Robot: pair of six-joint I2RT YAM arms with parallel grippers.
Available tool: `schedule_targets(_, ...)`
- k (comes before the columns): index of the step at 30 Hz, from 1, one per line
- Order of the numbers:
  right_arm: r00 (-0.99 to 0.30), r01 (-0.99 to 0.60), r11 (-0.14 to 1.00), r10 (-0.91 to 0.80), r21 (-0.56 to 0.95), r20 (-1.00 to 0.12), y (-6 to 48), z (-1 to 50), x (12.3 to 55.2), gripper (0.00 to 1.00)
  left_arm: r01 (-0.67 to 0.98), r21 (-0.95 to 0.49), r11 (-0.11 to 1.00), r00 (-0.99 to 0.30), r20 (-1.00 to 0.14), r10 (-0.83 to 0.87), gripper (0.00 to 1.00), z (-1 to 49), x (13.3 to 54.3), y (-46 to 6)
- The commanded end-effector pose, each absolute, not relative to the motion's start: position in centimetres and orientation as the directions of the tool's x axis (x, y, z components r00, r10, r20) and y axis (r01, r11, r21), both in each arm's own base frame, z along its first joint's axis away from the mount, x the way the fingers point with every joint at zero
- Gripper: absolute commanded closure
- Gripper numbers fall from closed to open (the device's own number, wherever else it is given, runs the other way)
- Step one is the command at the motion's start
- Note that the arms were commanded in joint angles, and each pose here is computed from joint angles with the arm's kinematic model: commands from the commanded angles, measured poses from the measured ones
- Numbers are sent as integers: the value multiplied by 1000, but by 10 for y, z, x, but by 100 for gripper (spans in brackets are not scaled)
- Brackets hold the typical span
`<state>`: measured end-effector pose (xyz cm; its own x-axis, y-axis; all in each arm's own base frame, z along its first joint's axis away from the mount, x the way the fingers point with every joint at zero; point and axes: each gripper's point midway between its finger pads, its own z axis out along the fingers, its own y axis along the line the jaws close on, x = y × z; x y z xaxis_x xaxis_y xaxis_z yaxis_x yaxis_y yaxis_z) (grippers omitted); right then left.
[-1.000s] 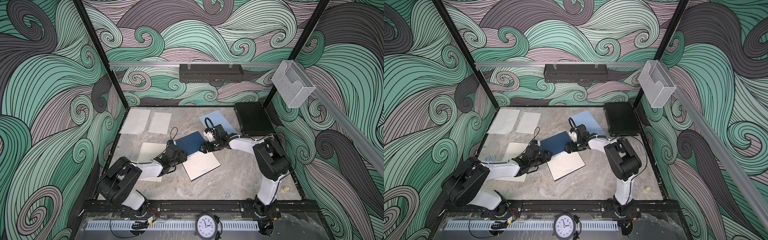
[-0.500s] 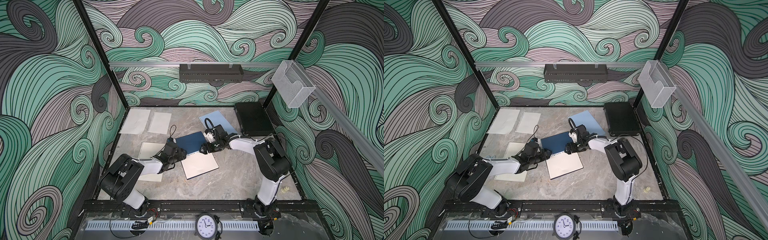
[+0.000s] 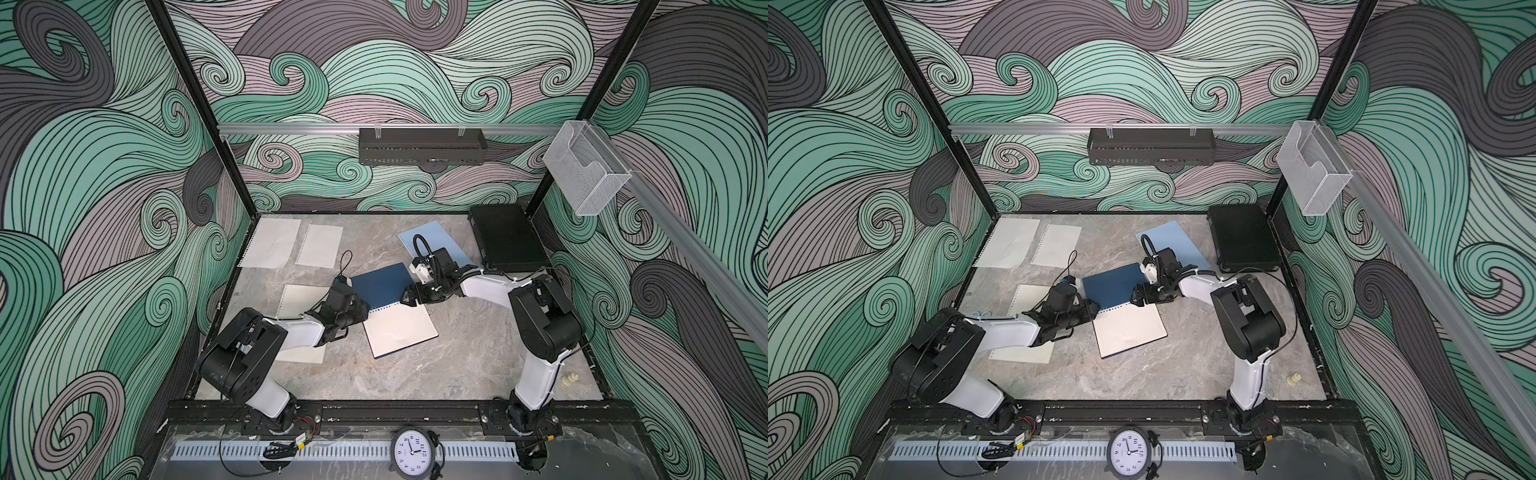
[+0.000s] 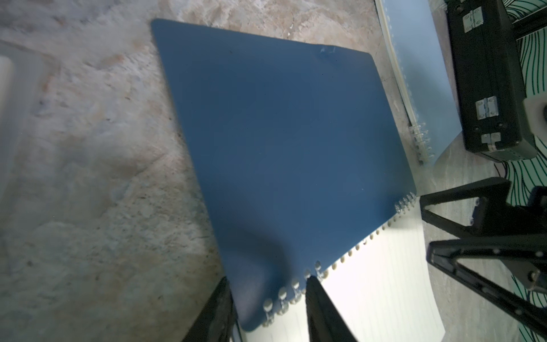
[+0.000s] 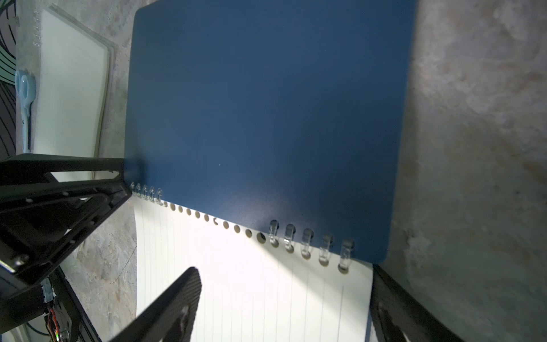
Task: Tear off pages from different notebooks
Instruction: Adjust the notebook at the center of the board, then close the notebook at the center of the board.
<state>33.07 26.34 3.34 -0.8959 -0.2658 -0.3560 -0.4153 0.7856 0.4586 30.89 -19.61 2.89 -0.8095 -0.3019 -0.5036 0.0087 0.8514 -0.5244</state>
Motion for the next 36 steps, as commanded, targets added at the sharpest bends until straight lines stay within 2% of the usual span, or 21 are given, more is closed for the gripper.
schedule_targets(1, -903, -416, 769, -285, 485, -323, 267, 34, 322, 13, 83, -540, 837, -804, -533, -265, 67, 46, 313, -207)
schedule_targets(7, -899, -426, 765, -298, 483, -322, 267, 34, 322, 14, 91, -523, 847, -805, -540, -247, 85, 46, 314, -206)
schedule_targets(15, -882, -458, 760, -323, 461, -343, 270, 43, 332, 14, 83, -513, 854, -809, -536, -243, 96, 43, 311, -203)
schedule_targets(21, -877, -472, 757, -348, 452, -333, 275, 45, 341, 14, 90, -525, 847, -796, -549, -256, 100, 46, 306, -200)
schedule_targets(36, -854, -502, 752, -356, 427, -379, 289, 68, 377, 11, 95, -500, 861, -778, -577, -249, 100, 50, 290, -193)
